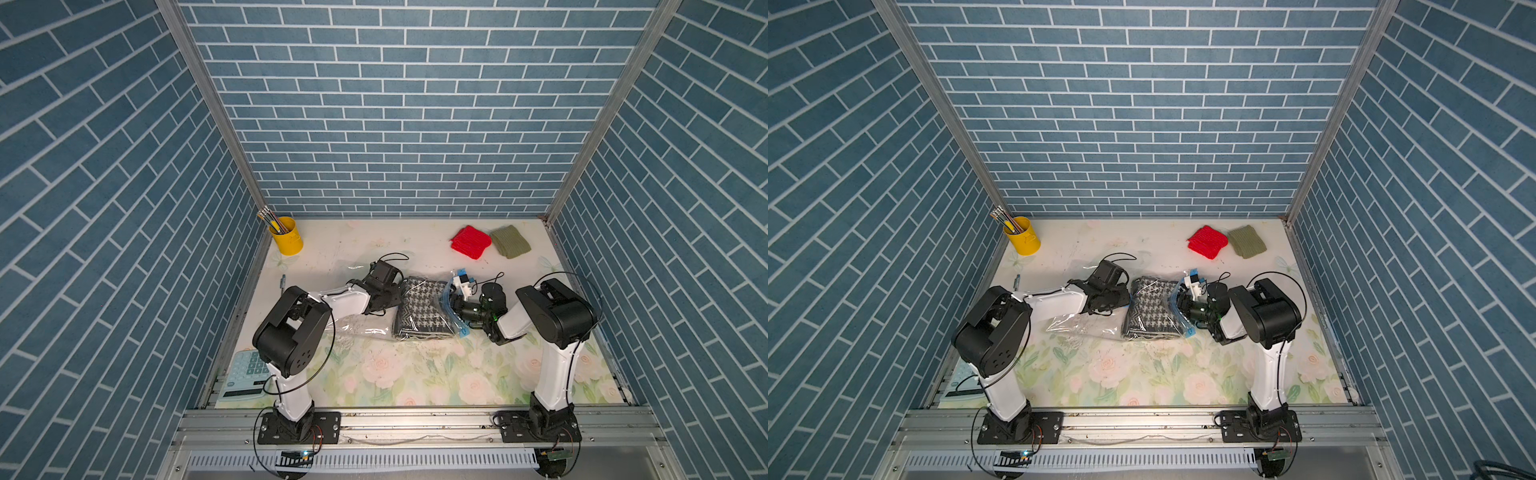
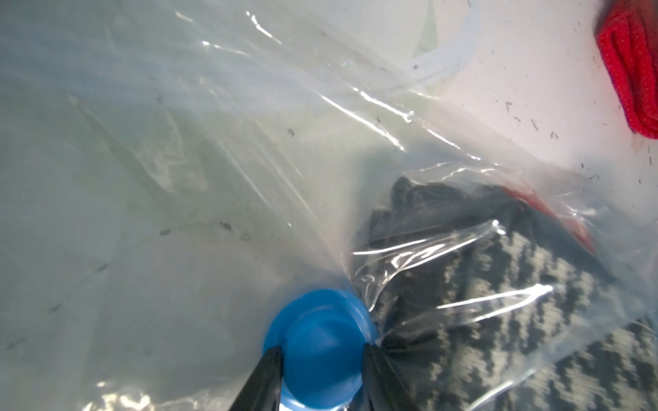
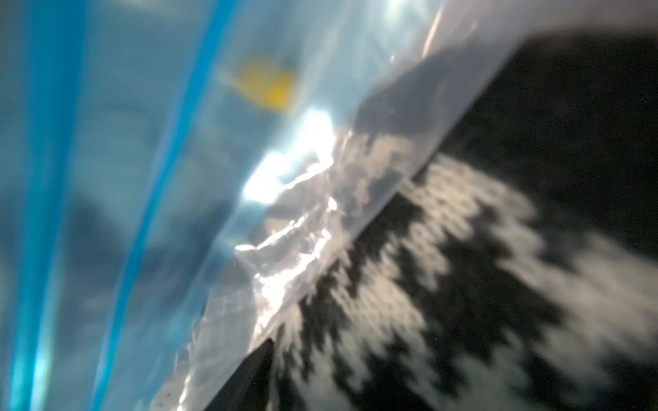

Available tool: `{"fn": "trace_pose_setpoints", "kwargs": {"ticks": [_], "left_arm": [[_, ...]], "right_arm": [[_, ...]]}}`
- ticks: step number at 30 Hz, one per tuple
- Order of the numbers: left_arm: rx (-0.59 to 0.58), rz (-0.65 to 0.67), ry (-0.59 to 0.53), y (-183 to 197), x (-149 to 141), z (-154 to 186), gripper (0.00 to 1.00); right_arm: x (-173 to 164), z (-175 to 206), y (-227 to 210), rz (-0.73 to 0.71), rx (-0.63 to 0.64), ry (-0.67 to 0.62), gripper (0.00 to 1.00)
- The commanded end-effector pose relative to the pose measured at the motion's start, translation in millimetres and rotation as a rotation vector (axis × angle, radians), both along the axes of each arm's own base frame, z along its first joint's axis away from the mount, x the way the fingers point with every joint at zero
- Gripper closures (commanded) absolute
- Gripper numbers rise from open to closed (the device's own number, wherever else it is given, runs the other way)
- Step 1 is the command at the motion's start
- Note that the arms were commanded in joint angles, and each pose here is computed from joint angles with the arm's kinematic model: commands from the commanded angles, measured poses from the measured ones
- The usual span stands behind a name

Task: Take the scarf out of the vacuum bag
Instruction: Take out the scarf from the vacuum bag.

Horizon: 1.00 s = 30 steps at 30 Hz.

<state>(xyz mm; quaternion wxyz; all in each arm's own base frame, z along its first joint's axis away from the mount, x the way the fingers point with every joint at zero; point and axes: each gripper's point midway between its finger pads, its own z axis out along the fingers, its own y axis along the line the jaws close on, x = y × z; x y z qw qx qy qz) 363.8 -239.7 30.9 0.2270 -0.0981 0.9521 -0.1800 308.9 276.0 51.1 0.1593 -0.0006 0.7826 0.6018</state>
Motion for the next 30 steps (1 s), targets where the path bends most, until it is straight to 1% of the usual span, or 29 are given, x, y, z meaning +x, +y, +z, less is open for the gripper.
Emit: {"fn": "trace_pose_setpoints", "kwargs": {"ticks": [1,4,5,6,8,9,10,15,20,22,26,30], "left_arm": [[0.027,-0.045,0.110,2,-28,-24,0.59],[0.026,-0.046,0.108,2,-28,-23,0.59],[0.027,-0.045,0.110,2,-29,-24,0.59],[0.024,-0.046,0.106,2,-28,-23,0.59],[0.025,-0.045,0.108,2,-29,-23,0.59],[0.025,-0.046,0.108,2,-29,-23,0.59],[0.025,-0.045,0.107,2,-28,-23,0.59],[0.026,-0.044,0.107,3,-29,-23,0.59],[0.029,-0.042,0.107,3,-29,-24,0.59],[0.032,-0.037,0.110,5,-30,-25,0.59],[0.030,-0.029,0.106,6,-30,-24,0.58],[0.029,-0.028,0.106,6,-30,-25,0.58]], "right_arm": [[-7,3,21,0.057,0.042,-0.010,0.41],[-9,4,28,0.075,0.048,-0.011,0.45],[-10,3,30,0.078,0.048,-0.012,0.50],[-10,4,30,0.083,0.053,-0.014,0.58],[-11,6,31,0.086,0.067,-0.010,0.82],[-12,7,30,0.086,0.075,-0.013,0.93],[-13,8,30,0.087,0.077,-0.013,0.99],[-16,8,22,0.074,0.059,-0.017,1.00],[-12,5,6,0.040,-0.013,-0.028,1.00],[-9,3,-1,0.024,-0.062,-0.036,1.00],[2,-6,-18,-0.016,-0.224,-0.045,1.00],[8,-13,-30,-0.021,-0.380,-0.049,1.00]]}}
